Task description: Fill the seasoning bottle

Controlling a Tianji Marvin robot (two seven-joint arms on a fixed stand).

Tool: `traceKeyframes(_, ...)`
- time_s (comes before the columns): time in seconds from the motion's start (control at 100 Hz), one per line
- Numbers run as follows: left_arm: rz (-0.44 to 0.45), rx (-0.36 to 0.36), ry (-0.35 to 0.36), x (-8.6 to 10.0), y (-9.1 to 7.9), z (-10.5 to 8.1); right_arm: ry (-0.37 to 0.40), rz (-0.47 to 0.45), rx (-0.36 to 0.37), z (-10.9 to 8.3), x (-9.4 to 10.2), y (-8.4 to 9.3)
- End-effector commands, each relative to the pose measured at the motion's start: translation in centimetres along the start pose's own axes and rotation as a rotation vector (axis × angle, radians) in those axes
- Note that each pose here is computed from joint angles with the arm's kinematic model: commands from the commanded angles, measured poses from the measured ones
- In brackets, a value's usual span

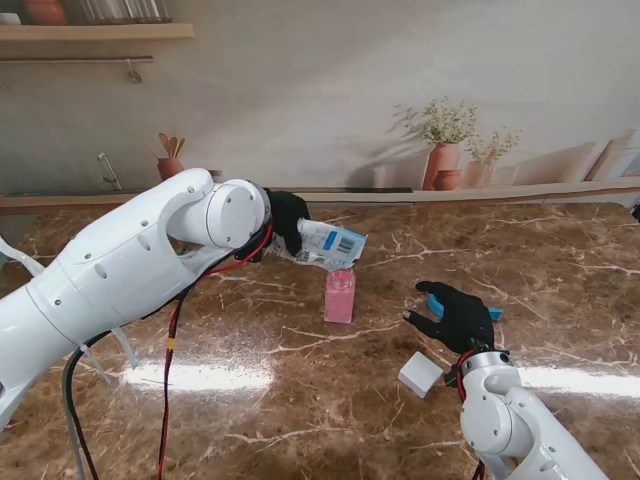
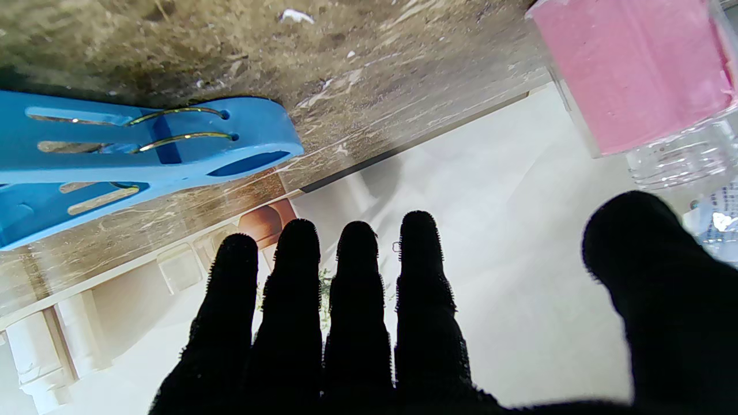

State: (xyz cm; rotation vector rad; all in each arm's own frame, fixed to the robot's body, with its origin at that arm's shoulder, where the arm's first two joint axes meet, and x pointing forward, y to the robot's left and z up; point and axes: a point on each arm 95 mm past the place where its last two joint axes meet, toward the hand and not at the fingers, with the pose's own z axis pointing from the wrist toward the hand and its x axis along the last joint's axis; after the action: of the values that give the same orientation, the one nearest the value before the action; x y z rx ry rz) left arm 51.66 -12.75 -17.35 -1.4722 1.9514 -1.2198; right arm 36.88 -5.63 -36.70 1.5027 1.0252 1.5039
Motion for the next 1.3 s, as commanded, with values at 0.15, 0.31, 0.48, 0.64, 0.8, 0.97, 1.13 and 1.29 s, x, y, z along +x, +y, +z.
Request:
traceKeyframes(0.15,0.017,-0.006,0.003,0.02,-0.69,-0.49,-0.011,0.008,0.026,-0.24,-0.19,-0.70)
traceKeyframes(0.31,0.013,-0.006,0.002,0.00,-0.64,-0.50,-0.011,0.009,0.029,-0.24,-0.18,-0.76)
traceKeyframes(0.48,0.011,-0.001,0.008,0.19,-0.70,-0.49,-0.012,0.009,0.027,-0.21,-0.18,-0.75)
traceKeyframes(0.64,0.016,-0.007,0.010,0.35,-0.71,-0.46,-0.013,0.010,0.026,-0.18,-0.22,-0.81)
traceKeyframes(0.8,0.014,-0.010,0.015,0.40,-0.63,-0.47,-0.015,0.009,0.028,-0.14,-0.26,-0.95)
traceKeyframes(0.97,0.017,-0.010,0.017,0.44,-0.62,-0.50,-0.016,0.010,0.028,-0.07,-0.30,-1.04)
traceKeyframes(1.13,0.017,-0.013,0.020,0.36,-0.49,-0.51,-0.017,0.011,0.029,-0.02,-0.38,-1.10)
traceKeyframes(1.29,0.019,-0.023,0.025,0.28,-0.38,-0.56,-0.018,0.010,0.031,0.04,-0.40,-1.18)
